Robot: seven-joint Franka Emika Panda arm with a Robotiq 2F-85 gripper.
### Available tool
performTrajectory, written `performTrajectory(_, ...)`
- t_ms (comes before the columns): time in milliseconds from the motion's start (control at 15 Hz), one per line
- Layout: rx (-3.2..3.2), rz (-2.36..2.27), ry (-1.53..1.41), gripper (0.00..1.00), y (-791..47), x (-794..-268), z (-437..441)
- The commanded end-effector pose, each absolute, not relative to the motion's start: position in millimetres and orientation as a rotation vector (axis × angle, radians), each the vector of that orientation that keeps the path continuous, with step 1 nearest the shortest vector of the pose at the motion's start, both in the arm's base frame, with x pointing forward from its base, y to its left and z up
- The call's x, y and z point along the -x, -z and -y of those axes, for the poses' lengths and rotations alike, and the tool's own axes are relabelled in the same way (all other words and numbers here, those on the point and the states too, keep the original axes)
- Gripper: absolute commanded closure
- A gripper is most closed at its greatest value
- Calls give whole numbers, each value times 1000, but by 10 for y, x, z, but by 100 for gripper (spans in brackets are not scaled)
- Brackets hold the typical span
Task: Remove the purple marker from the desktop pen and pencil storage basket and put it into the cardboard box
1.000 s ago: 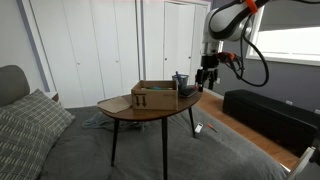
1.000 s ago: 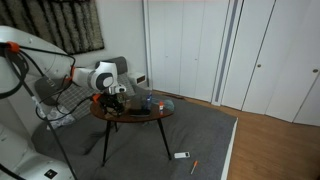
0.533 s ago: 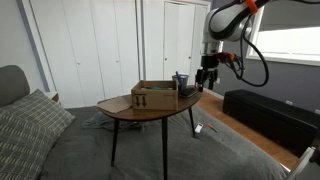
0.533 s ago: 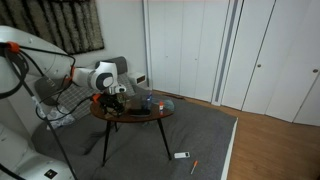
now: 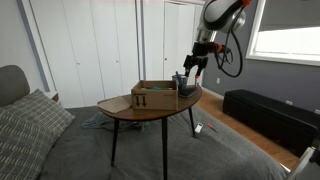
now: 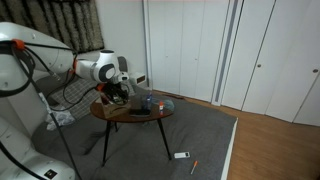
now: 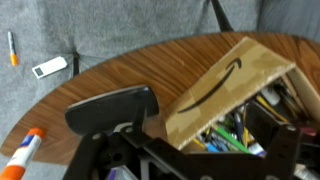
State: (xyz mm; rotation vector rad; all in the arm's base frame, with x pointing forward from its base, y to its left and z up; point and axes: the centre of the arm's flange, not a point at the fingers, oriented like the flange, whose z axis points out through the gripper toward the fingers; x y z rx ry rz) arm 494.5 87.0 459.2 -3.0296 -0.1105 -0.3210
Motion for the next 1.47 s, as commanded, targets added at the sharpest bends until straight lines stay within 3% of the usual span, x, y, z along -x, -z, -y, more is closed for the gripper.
performTrajectory(0,3010,-7,621,0,-4892,-5530,-975)
performTrajectory(267,3033,-123,943,0,-5037,-5980,-840)
performTrajectory(533,3096,-244,1075,0,-4909,-6284,-575)
performTrajectory(1400,3120,-433,1010,0,-4330,-6717,-313)
